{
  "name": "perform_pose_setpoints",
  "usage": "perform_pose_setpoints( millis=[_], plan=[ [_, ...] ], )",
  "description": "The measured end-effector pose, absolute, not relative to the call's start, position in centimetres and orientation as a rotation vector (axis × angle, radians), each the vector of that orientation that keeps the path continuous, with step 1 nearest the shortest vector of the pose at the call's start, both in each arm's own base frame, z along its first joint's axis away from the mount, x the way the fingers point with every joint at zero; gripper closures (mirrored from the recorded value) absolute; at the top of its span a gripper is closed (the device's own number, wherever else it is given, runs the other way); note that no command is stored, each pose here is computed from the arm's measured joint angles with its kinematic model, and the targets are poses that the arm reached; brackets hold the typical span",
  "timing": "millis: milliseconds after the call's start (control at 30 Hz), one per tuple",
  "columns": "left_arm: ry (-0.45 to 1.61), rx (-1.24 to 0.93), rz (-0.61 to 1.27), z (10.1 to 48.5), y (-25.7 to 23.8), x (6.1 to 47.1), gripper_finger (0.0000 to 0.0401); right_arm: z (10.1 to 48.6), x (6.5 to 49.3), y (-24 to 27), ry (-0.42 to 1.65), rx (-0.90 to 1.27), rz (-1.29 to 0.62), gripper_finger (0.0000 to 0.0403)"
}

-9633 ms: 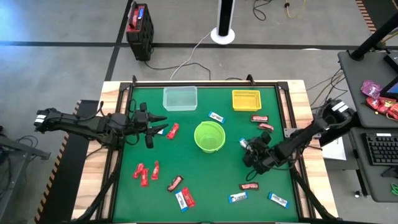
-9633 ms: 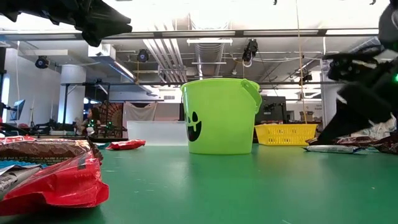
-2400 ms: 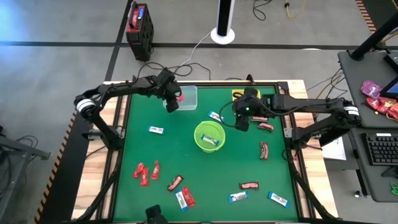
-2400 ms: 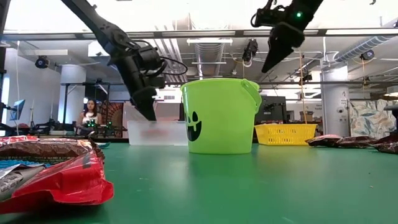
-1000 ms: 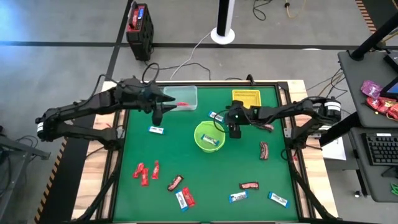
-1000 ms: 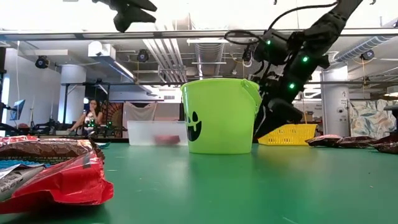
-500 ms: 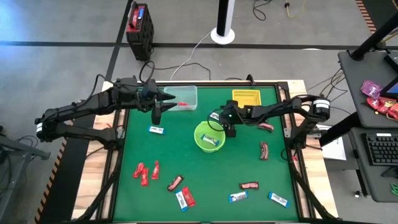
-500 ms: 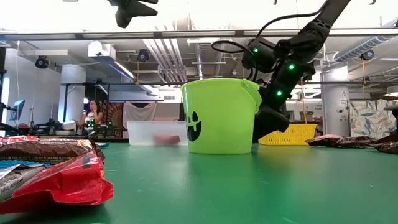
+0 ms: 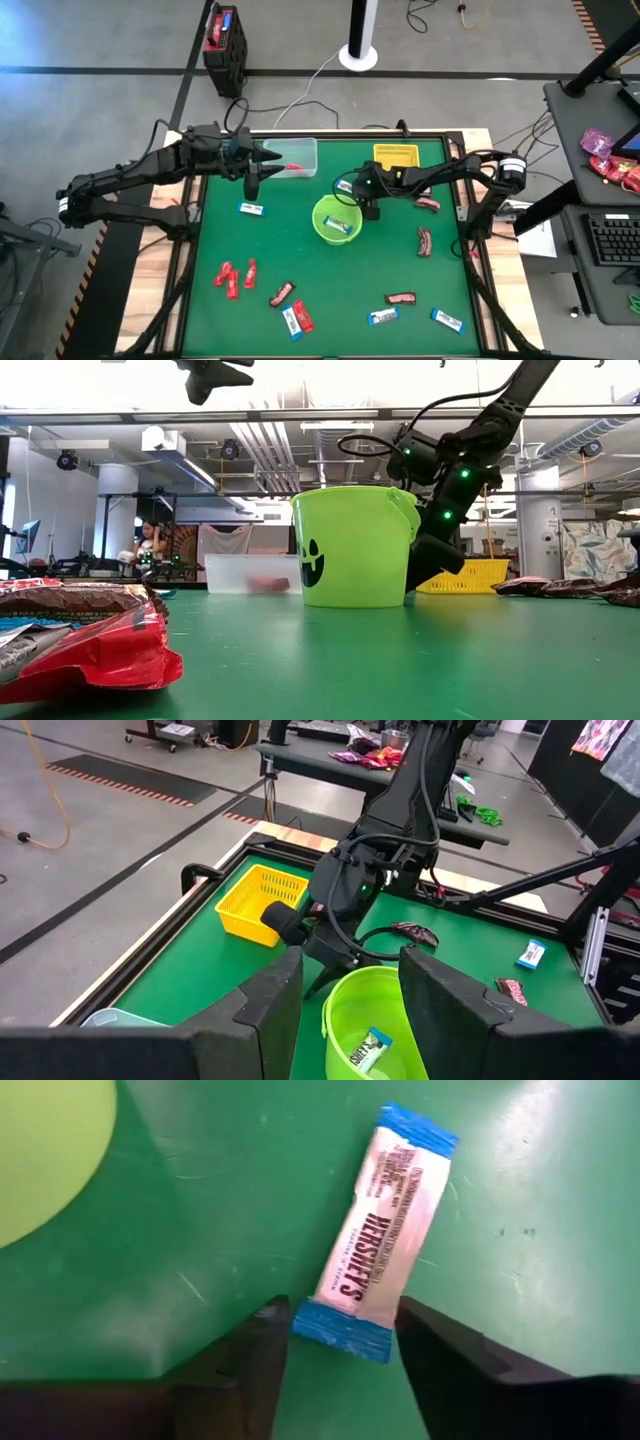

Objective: Sort candy by brand, put in halloween buckets
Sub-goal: Put the white chocolate into the green bucket

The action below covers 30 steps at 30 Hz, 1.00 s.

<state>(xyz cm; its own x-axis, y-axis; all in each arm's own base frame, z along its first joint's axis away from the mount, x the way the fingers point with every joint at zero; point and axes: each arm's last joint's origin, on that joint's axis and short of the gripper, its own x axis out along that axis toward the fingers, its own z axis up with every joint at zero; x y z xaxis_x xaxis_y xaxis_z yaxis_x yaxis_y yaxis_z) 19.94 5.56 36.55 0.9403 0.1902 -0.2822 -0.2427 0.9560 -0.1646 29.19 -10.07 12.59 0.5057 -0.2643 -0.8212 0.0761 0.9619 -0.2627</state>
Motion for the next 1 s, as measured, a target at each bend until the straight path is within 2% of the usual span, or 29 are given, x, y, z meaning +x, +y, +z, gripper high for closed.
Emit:
perform_pose_setpoints(
  millis=[333, 700, 1000],
  plan=[
    [0.268, -0.198, 0.221, 36.5, 5.6, 19.9, 0.0250, 12.6, 29.1, -10.3, 1.019, -0.180, -0.201, 0.0382],
    [0.268, -0.195, 0.221, 36.5, 5.6, 19.9, 0.0250, 16.3, 28.0, -9.9, 0.932, -0.152, -0.224, 0.0394],
    [0.272, -0.194, 0.220, 36.5, 5.5, 20.0, 0.0250, 20.0, 24.9, -8.7, 0.941, -0.032, -0.275, 0.0394]
  ],
)
